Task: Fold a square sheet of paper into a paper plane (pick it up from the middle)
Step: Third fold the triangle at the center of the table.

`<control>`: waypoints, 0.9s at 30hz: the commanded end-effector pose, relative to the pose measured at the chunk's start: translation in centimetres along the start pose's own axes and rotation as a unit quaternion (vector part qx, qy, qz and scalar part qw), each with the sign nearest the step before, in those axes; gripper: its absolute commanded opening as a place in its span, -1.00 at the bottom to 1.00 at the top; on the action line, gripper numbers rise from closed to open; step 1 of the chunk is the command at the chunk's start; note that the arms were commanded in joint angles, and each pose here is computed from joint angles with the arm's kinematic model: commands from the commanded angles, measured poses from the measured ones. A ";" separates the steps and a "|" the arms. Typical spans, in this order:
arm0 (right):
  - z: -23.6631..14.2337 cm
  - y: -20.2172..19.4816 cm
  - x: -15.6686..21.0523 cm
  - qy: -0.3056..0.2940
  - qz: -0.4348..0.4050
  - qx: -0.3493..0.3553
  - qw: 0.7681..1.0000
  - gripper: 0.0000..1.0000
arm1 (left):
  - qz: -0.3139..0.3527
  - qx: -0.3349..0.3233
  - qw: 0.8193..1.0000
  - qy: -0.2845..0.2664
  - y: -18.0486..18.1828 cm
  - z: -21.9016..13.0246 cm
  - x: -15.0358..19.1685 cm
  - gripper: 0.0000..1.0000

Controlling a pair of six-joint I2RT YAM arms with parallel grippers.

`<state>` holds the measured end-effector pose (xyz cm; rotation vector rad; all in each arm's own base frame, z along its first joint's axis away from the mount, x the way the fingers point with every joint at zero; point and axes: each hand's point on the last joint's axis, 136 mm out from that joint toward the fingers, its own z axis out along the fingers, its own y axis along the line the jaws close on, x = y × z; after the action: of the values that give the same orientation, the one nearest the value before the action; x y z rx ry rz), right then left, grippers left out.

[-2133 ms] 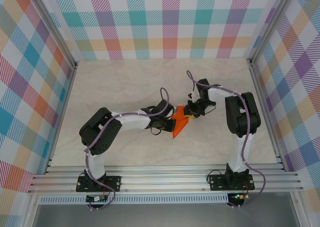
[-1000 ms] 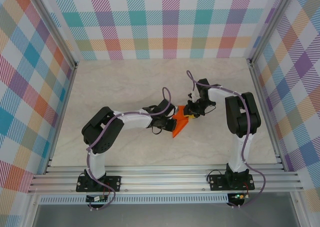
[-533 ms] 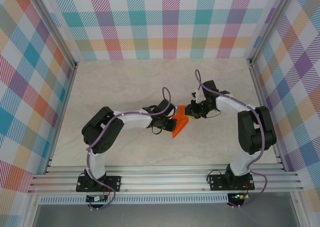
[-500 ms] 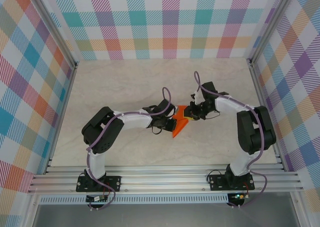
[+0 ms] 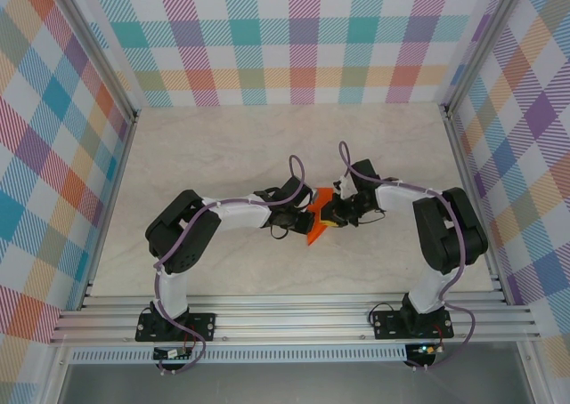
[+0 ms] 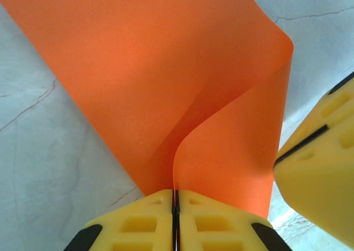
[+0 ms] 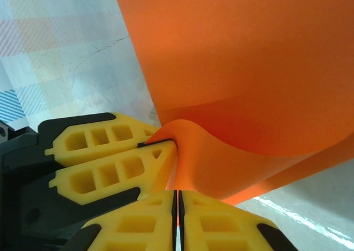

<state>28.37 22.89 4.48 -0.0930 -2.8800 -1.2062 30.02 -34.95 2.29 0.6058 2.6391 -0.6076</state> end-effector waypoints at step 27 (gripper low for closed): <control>-0.5 -0.9 -1.9 -0.037 -0.008 0.013 0.999 -0.72 | -0.004 -0.032 0.999 0.020 1.5 0.1 0.7 -0.83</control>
<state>29.57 22.05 3.08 -0.1270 -2.9433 -1.1647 30.02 -34.91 2.29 0.6063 2.6403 -0.6044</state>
